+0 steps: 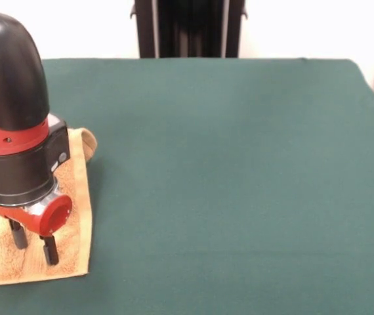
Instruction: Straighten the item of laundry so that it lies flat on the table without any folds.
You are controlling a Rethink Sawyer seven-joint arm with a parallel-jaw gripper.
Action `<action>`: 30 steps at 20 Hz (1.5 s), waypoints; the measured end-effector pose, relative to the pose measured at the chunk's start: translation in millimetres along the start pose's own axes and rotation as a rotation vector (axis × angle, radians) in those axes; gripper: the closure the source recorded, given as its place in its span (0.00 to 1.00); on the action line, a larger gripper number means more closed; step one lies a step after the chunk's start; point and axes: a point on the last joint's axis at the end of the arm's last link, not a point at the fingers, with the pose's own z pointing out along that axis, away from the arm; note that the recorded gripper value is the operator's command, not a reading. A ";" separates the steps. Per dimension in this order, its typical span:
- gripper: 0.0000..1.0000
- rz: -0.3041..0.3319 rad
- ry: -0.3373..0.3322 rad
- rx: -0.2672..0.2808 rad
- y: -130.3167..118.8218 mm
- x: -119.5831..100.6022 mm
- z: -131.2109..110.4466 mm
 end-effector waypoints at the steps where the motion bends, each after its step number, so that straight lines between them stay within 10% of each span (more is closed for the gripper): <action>1: 0.00 0.000 0.002 -0.001 0.6 0.2 -0.1; 30: 0.00 -0.051 -0.018 0.025 16.7 3.6 0.0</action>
